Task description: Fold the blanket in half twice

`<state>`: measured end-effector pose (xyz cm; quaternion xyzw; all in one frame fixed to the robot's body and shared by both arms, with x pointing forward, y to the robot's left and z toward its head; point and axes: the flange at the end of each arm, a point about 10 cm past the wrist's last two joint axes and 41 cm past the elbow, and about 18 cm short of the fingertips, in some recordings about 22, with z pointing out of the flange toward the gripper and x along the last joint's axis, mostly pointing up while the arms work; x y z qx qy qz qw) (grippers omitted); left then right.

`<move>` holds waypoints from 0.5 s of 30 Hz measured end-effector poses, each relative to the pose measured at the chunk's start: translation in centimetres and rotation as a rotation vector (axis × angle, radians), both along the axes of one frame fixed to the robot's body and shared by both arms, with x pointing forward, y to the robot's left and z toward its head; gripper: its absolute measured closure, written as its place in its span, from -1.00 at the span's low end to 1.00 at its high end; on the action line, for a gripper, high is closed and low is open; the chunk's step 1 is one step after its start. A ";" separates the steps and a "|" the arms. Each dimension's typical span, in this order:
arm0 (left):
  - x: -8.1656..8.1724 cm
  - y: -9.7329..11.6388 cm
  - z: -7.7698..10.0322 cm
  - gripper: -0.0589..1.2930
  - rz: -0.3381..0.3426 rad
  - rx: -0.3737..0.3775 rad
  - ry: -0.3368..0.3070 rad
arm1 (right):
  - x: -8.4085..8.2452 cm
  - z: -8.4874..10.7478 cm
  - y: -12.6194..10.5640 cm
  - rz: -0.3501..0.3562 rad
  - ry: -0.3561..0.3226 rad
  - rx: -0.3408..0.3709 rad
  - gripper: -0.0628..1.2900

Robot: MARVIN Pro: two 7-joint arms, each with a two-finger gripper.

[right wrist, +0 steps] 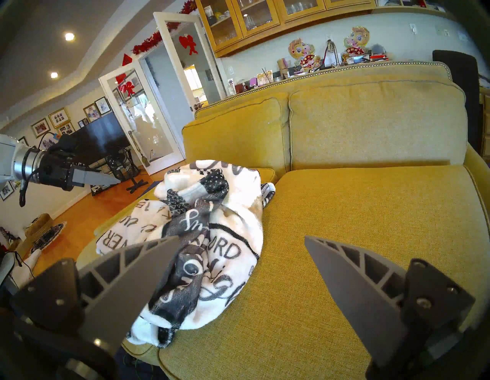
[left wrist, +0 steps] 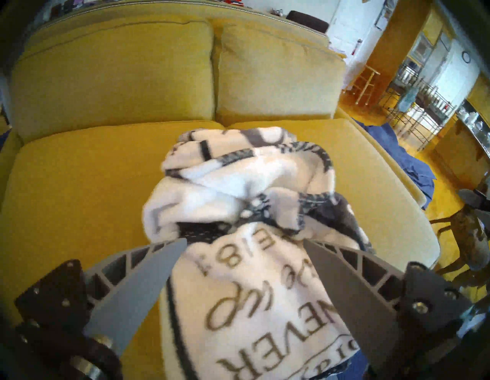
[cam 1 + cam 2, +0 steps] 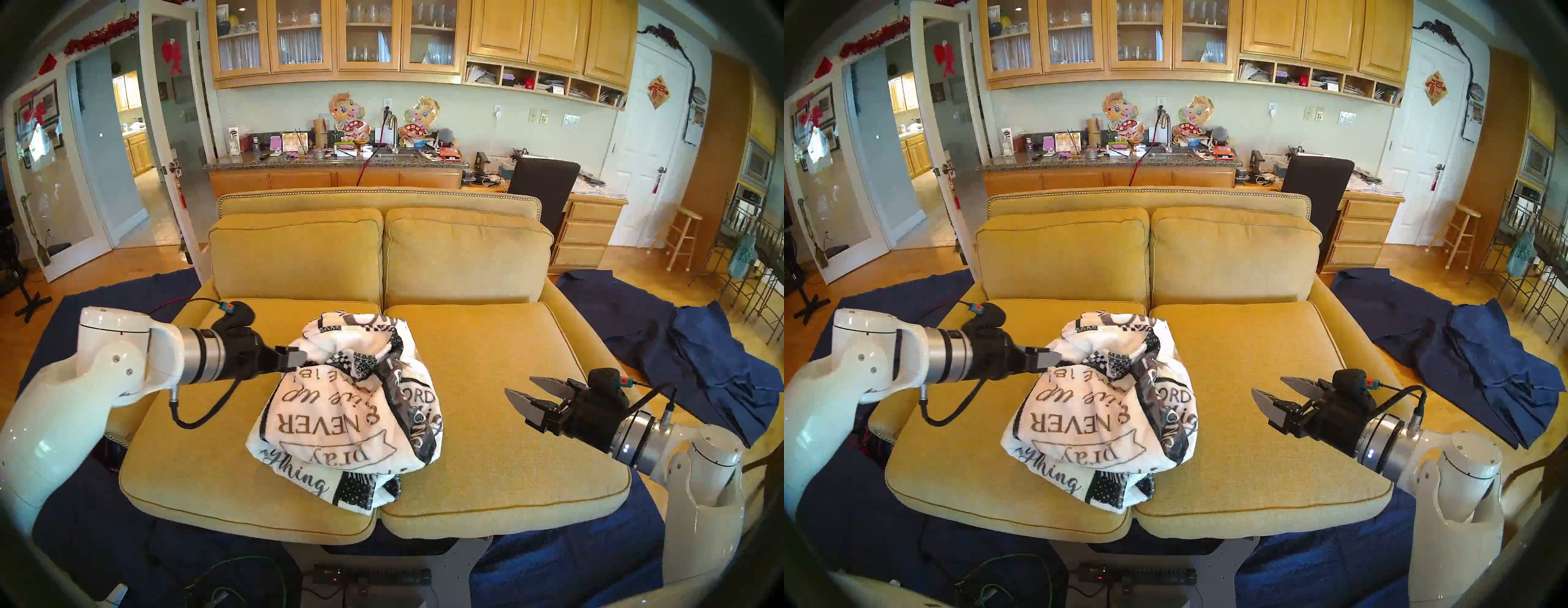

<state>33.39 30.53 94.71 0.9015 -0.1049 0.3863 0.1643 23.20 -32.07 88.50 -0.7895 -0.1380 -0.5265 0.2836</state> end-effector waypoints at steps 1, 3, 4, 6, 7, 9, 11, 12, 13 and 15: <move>0.1 1.0 0.0 -0.84 0.023 0.005 0.001 | 0.0 0.0 0.0 0.000 0.000 0.000 -0.91; 0.3 1.9 0.0 -0.84 0.046 0.009 0.002 | 0.0 0.0 0.0 0.000 0.001 0.000 -0.91; 0.4 2.7 0.0 -0.84 0.065 0.012 0.002 | 0.0 0.0 0.0 0.000 0.001 0.000 -0.91; 0.5 4.0 0.1 -0.84 0.094 0.017 0.002 | 0.0 0.0 0.0 0.000 0.001 0.000 -0.91; 0.5 4.9 0.1 -0.84 0.117 0.021 0.001 | 0.0 0.0 0.0 -0.001 0.001 0.000 -0.91; 0.5 5.9 0.1 -0.84 0.140 0.027 0.000 | 0.0 -0.1 0.0 -0.001 0.002 0.000 -0.91; 0.4 7.3 0.2 -0.84 0.170 0.029 -0.003 | 0.0 -0.1 0.0 -0.001 0.002 0.000 -0.91; 0.4 7.8 0.2 -0.84 0.181 0.028 -0.005 | 0.0 -0.1 0.0 -0.001 0.002 0.000 -0.91; 0.3 8.2 0.2 -0.84 0.191 0.027 -0.006 | 0.0 -0.1 0.0 -0.001 0.002 0.000 -0.91; 0.1 9.1 0.1 -0.84 0.210 0.021 -0.008 | 0.0 -0.1 0.0 -0.001 0.002 0.000 -0.91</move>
